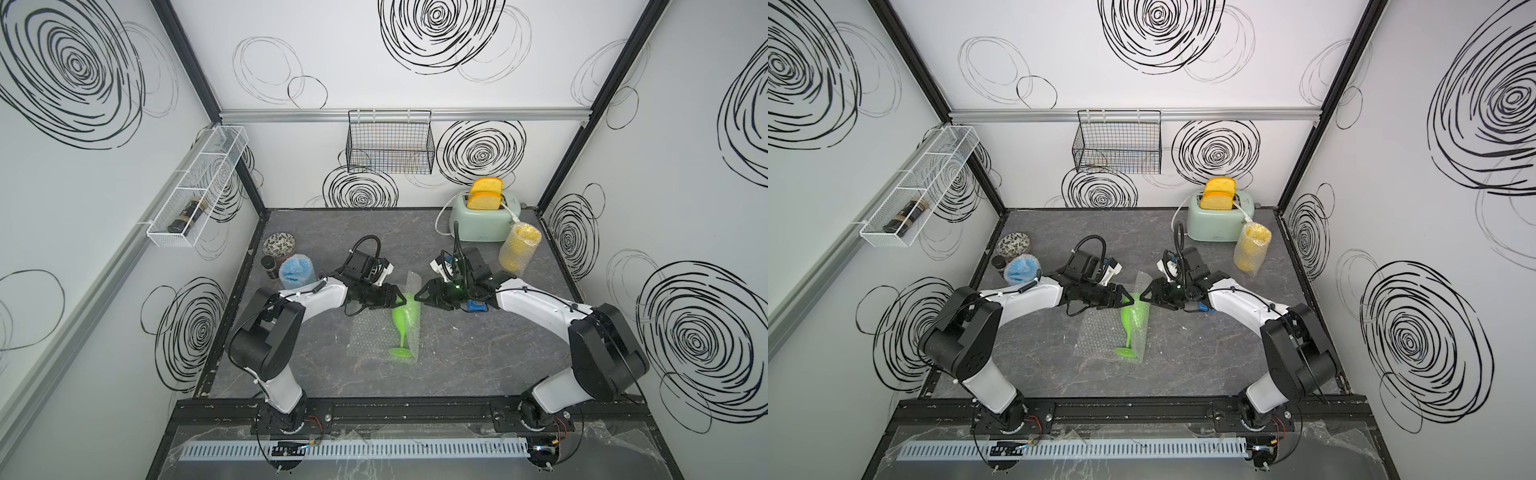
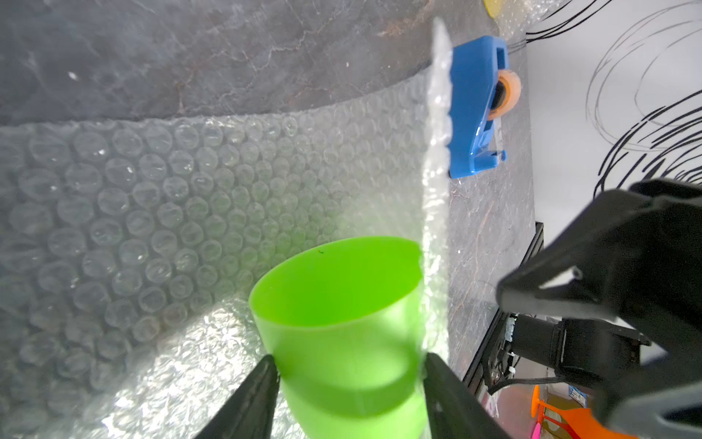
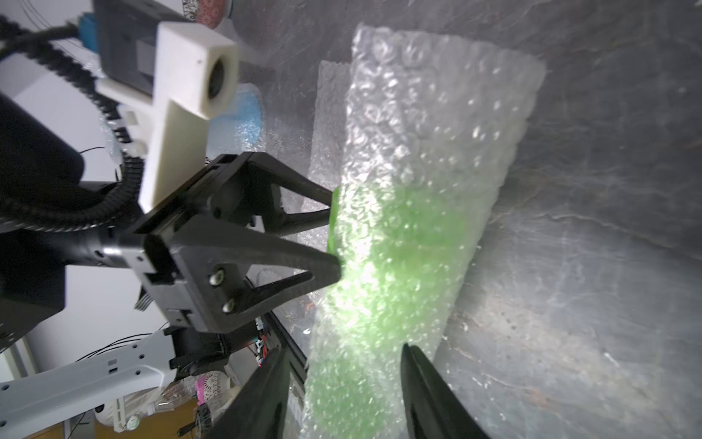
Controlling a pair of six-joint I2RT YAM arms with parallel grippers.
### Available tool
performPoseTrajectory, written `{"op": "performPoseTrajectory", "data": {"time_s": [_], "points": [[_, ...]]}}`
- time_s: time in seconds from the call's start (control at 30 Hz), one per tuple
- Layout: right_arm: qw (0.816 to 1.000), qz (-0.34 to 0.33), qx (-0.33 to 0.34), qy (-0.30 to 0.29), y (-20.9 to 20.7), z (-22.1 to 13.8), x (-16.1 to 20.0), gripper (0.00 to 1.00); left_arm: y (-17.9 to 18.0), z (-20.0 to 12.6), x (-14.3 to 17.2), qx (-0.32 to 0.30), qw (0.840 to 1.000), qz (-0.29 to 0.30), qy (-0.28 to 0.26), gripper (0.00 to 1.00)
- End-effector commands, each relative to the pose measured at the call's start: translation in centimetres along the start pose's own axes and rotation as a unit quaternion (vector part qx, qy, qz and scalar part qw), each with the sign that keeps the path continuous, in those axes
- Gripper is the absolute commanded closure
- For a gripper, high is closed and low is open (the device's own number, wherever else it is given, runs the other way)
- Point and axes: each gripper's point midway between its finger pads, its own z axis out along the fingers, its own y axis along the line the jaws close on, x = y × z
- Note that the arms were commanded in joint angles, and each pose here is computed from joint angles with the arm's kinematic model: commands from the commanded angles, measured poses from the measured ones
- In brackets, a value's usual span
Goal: Wrap wine glasses in bubble wrap
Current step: Wrap the wine glass in bubble wrap.
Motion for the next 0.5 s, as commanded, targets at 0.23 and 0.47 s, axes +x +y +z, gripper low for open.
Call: {"op": "performPoseTrajectory", "data": {"time_s": [0.23, 0.47], "points": [[1.000, 0.029, 0.000, 0.012, -1.0, 2.5, -1.4, 0.27, 0.1, -0.1, 0.2, -0.005, 1.000, 0.012, -0.001, 0.41], [0.999, 0.033, 0.000, 0.016, -1.4, 3.3, -1.7, 0.27, -0.2, 0.0, 0.4, 0.000, 1.000, 0.017, 0.002, 0.45]]}}
